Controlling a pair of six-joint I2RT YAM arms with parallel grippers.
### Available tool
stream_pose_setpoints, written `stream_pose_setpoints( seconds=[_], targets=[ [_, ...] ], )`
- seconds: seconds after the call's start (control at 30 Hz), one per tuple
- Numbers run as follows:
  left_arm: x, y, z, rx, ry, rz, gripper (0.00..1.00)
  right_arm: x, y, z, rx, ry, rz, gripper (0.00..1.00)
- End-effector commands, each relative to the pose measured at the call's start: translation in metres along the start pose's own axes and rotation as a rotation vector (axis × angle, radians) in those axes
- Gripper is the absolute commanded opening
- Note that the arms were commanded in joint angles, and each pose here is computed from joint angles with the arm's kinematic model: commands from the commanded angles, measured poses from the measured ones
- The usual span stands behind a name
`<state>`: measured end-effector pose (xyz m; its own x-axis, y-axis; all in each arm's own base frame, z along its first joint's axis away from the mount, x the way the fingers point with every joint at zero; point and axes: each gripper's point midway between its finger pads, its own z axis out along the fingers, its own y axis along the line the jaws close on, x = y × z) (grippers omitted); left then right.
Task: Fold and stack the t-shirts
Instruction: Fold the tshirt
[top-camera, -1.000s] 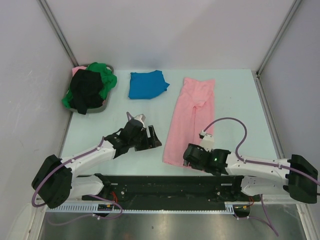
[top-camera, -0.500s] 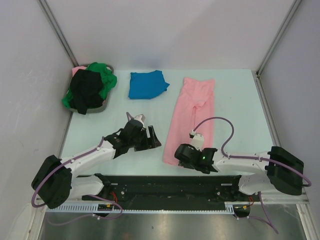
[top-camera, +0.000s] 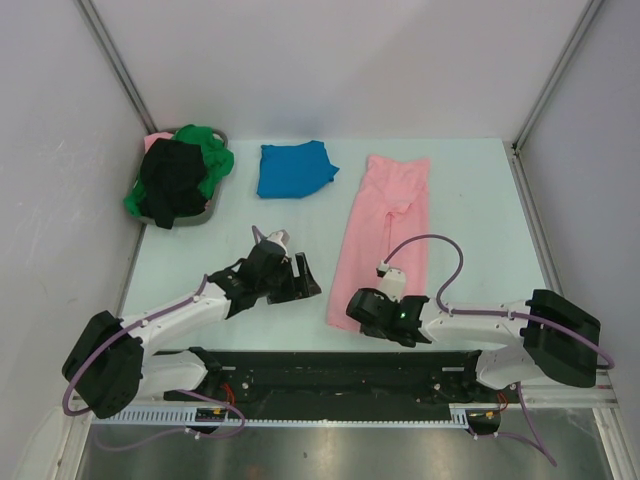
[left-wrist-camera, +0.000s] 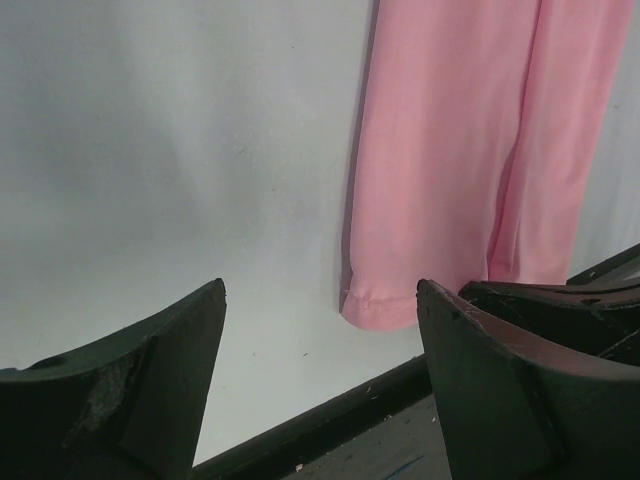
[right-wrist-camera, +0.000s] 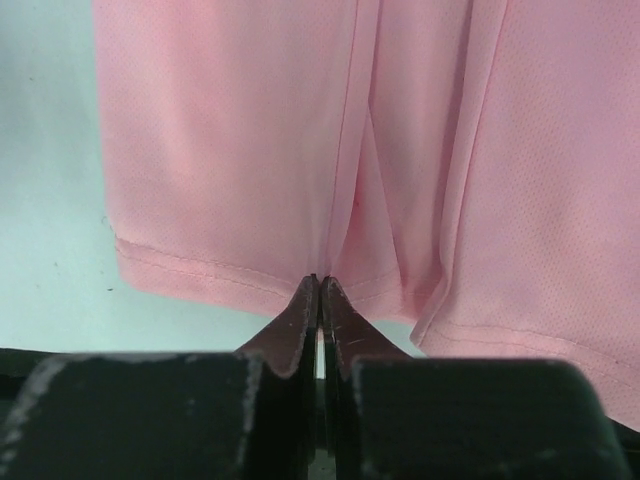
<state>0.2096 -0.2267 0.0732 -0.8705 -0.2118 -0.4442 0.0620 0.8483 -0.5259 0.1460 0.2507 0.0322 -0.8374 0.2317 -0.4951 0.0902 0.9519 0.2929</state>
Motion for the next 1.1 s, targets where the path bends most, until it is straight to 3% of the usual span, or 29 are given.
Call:
stream_pose_setpoints(
  seconds=[0.0, 0.43, 0.93, 0.97, 1.0, 1.03, 1.07],
  targets=[
    [-0.004, -0.002, -0.004, 0.015, -0.028, 0.014, 0.82, -0.014, 0.005, -0.006, 0.002, -0.045, 0.028, 0.00],
    [-0.002, -0.004, -0.002, 0.028, -0.020, 0.005, 0.82, -0.032, -0.025, -0.041, 0.052, -0.127, 0.073, 0.00],
    [-0.001, -0.007, 0.004, 0.035, 0.000, 0.005, 0.82, 0.005, -0.071, -0.036, 0.162, -0.084, 0.061, 0.01],
    [-0.002, -0.008, 0.004, 0.035, -0.002, 0.006, 0.82, 0.006, -0.070, -0.036, 0.157, -0.079, 0.059, 0.07],
    [-0.003, -0.008, 0.004, 0.035, -0.004, 0.004, 0.82, 0.007, -0.069, -0.035, 0.159, -0.076, 0.052, 0.20],
    [-0.003, -0.009, 0.005, 0.036, -0.001, 0.005, 0.82, 0.008, -0.067, -0.034, 0.153, -0.074, 0.048, 0.43],
    [-0.003, -0.010, 0.006, 0.039, 0.000, 0.007, 0.82, 0.008, -0.067, -0.033, 0.150, -0.074, 0.046, 0.55]
  ],
)
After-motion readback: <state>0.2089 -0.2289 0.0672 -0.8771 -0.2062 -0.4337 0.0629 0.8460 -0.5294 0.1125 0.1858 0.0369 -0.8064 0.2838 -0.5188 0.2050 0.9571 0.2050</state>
